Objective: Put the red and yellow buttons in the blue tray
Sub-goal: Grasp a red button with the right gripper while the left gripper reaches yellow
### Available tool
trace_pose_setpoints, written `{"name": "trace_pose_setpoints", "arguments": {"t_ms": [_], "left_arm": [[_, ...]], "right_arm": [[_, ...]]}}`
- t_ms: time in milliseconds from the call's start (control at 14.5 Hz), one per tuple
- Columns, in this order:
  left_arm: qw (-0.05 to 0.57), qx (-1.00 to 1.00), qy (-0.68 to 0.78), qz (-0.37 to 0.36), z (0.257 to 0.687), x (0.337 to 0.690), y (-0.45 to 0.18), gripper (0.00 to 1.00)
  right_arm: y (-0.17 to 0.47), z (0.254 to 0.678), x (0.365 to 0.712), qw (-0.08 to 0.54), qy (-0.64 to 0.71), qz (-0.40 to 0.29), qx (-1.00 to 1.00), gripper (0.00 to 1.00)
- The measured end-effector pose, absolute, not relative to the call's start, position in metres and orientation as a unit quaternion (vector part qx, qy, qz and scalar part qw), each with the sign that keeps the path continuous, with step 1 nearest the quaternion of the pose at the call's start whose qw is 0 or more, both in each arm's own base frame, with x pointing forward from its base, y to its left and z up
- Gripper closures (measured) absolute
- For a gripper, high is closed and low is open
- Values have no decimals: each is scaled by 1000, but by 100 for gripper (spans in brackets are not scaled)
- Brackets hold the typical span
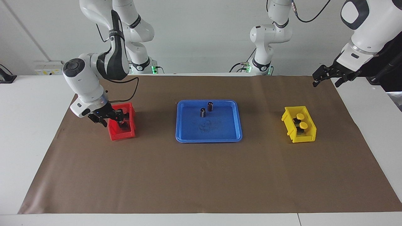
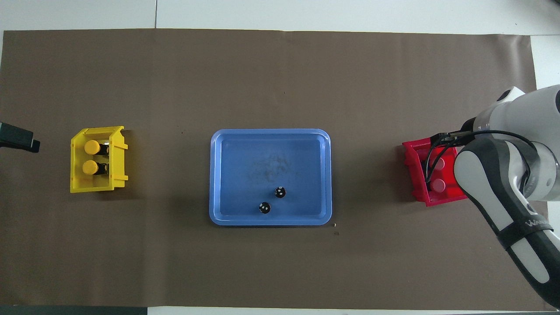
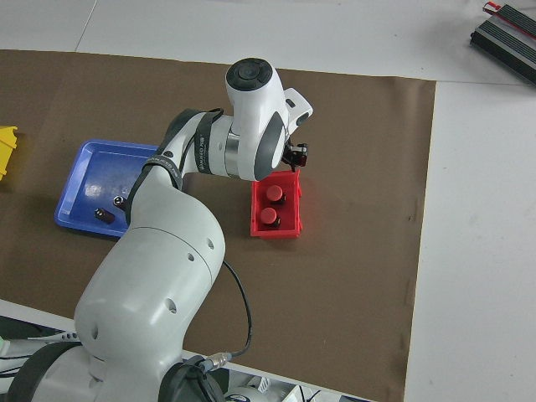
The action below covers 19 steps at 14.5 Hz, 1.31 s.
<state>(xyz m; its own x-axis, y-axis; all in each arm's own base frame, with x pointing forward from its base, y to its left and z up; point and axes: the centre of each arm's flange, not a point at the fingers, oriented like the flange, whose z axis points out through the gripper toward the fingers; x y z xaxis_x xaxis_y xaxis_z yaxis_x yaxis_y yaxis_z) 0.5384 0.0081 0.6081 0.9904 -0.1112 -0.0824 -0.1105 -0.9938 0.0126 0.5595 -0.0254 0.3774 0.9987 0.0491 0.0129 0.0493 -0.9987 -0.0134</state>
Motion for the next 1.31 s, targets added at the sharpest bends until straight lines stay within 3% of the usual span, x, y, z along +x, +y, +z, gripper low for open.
{"name": "trace_pose_setpoints", "arguments": {"t_ms": [484,1313], "left_arm": [[4,998,-56,-43,608,538,7,0],[5,997,-55,-48,598,530,4,0]], "right_arm": [[-2,367,556,13,-41,-1,-999,41],[-9,348,542,14,-54,22,-998,44]]}}
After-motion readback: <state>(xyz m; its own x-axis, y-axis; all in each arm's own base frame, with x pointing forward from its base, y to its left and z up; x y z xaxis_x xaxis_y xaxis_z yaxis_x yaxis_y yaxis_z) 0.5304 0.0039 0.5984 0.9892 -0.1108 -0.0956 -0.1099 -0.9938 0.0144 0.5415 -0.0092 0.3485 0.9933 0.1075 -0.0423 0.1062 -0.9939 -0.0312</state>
